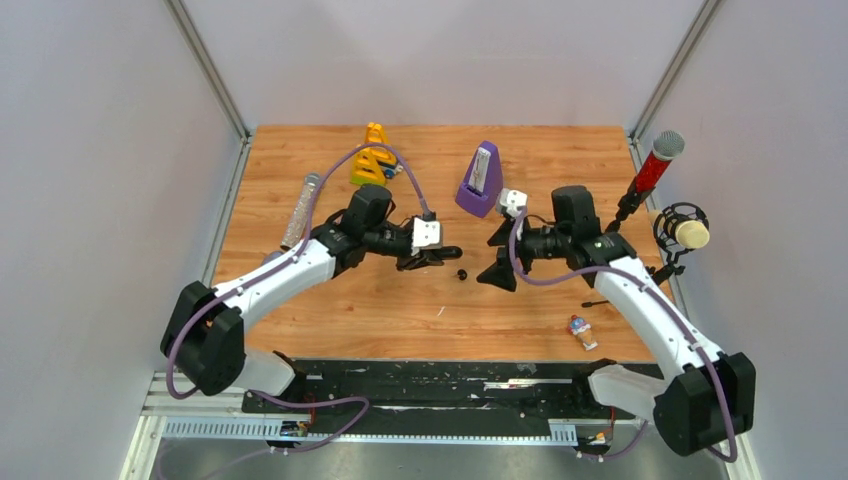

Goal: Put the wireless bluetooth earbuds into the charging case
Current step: Pass from the left arm to the right

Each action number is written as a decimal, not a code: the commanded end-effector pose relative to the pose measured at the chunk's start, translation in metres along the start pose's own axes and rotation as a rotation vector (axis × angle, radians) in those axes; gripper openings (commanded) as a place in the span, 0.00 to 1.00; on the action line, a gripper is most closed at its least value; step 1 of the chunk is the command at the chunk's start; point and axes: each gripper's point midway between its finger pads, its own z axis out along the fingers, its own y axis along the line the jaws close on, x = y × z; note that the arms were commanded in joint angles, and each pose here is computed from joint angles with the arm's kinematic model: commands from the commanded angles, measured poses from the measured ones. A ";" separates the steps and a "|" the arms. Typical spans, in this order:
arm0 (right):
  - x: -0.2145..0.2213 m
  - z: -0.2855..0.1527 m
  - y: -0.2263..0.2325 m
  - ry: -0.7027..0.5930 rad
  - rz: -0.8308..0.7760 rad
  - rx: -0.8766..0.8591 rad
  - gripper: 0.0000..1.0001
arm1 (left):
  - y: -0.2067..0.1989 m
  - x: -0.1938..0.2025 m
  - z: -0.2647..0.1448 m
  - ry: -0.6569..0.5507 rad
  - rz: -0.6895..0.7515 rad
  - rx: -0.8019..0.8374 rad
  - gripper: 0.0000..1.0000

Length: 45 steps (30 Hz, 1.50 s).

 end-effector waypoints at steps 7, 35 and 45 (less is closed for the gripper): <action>-0.028 0.030 -0.008 -0.155 -0.227 0.056 0.95 | -0.021 -0.062 0.008 -0.275 -0.224 0.189 0.02; -0.035 0.023 0.029 -0.208 -0.297 -0.054 0.55 | -0.024 -0.040 0.023 -0.255 -0.305 0.222 0.02; -0.026 0.030 0.021 -0.185 -0.244 -0.047 0.58 | -0.019 -0.045 0.015 -0.305 -0.313 0.206 0.01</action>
